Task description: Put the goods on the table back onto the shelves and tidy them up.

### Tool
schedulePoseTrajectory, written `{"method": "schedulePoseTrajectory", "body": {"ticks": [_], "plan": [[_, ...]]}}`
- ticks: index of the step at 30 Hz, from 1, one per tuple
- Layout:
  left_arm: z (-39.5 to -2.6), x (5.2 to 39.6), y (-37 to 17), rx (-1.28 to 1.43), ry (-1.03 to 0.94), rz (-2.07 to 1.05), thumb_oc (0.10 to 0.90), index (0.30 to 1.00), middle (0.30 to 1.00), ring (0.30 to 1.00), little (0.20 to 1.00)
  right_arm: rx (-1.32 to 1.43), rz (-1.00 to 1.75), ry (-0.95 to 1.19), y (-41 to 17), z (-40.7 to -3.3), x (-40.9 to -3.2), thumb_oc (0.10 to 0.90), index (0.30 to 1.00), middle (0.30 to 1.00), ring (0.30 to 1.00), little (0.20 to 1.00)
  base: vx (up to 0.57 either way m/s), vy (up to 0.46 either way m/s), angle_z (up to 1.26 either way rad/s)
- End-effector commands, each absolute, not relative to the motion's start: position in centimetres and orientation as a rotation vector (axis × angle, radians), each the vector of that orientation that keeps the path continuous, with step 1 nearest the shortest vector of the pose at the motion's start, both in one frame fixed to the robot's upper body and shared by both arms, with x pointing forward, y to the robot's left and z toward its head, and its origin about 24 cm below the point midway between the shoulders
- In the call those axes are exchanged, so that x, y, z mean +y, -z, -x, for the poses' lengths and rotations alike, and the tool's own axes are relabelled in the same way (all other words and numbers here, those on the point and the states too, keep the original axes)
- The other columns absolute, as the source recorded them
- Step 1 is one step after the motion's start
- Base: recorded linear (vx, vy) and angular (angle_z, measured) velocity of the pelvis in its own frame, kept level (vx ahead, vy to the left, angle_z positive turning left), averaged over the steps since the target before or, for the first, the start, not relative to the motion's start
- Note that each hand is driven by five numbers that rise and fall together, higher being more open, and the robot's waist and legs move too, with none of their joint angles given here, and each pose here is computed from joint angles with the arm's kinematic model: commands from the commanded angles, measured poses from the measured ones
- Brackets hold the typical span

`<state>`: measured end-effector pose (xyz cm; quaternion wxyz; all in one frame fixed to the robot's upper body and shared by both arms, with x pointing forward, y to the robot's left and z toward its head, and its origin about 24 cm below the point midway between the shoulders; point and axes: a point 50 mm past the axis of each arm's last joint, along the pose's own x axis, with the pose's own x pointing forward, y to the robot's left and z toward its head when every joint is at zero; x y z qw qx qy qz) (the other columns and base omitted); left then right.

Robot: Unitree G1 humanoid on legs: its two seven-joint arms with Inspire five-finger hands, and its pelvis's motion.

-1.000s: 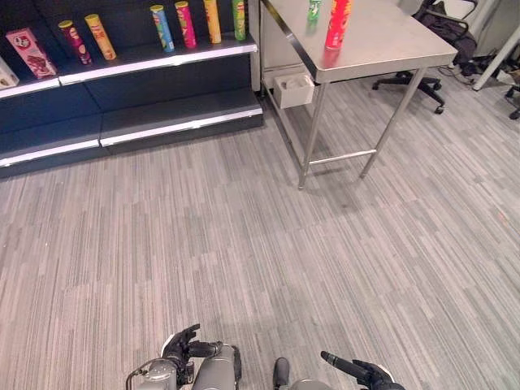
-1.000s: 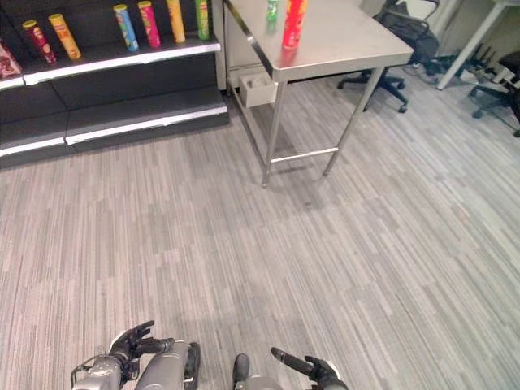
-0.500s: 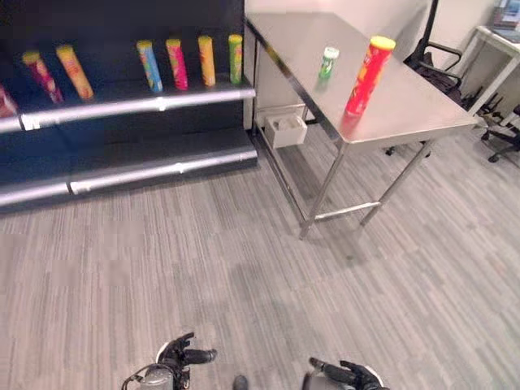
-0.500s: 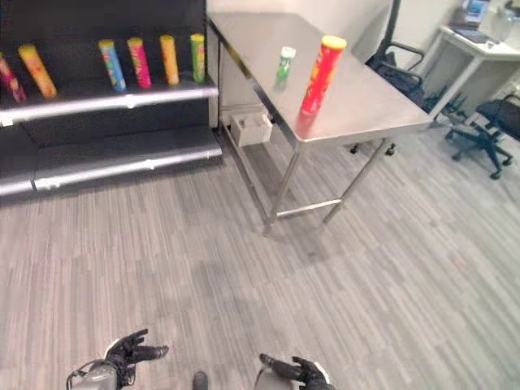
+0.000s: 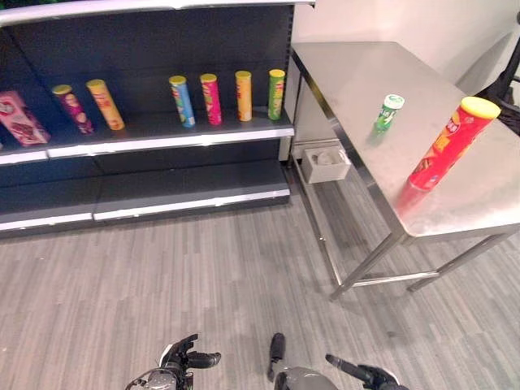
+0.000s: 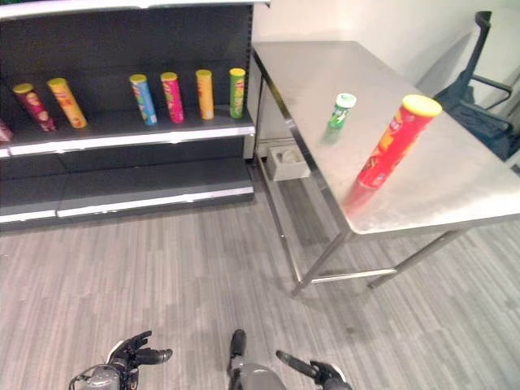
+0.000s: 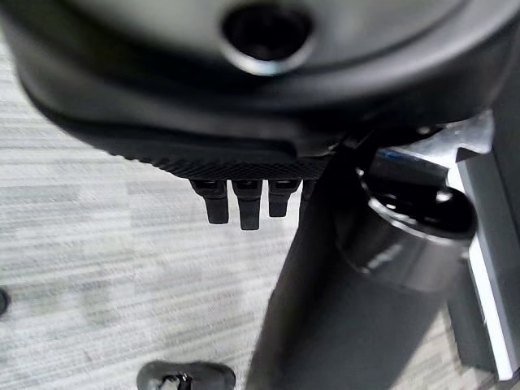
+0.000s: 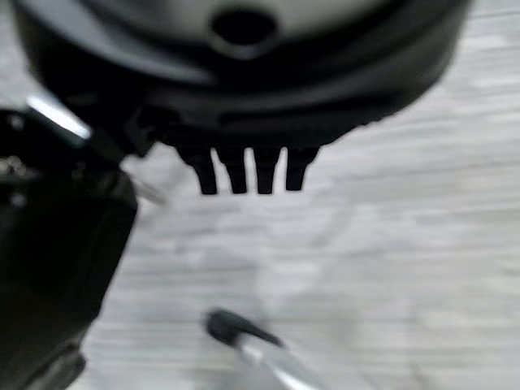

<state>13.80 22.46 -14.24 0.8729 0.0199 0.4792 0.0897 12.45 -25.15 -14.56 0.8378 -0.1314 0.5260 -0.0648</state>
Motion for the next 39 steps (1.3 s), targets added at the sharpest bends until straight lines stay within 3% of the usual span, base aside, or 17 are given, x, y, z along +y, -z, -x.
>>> {"method": "schedulePoseTrajectory", "body": {"ticks": [1, 20, 26, 33, 39], "plan": [[-15.9, 23.4, 13.1, 0.909, -0.187, -0.075, 0.8, 0.9, 0.9, 0.9, 0.9, 1.119, 0.318, 0.196, 14.1, -11.5, -27.2, 0.8, 0.9, 0.9, 0.9, 0.9, 0.08, -0.11, -0.13], [-13.6, 22.9, 14.4, 1.0, -0.2, -0.069, 0.8, 0.9, 0.9, 0.9, 0.9, 1.179, 0.329, 0.203, 14.6, -10.4, -27.2, 0.8, 0.9, 0.9, 0.9, 0.9, 0.13, 0.065, -0.32], [-14.0, 23.9, 14.1, 0.986, -0.23, -0.089, 0.8, 0.9, 0.9, 0.9, 0.9, 1.152, 0.209, 0.369, 14.3, -10.1, -28.3, 0.8, 0.9, 0.9, 0.9, 0.9, 0.09, 0.175, -0.39], [-13.7, 25.0, 13.9, 0.995, -0.246, -0.135, 0.8, 0.9, 0.9, 0.9, 0.9, 0.891, 0.16, 0.614, 10.6, -12.5, -33.0, 0.8, 0.9, 0.9, 0.9, 0.9, 0.05, 0.188, -0.29], [-13.7, 24.9, 13.8, 0.984, -0.219, -0.151, 0.8, 0.9, 0.9, 0.9, 0.9, 0.44, 0.336, 0.685, 1.4, -17.2, -37.2, 0.8, 0.9, 0.9, 0.9, 0.9, -0.01, 0.202, -0.41]]}}
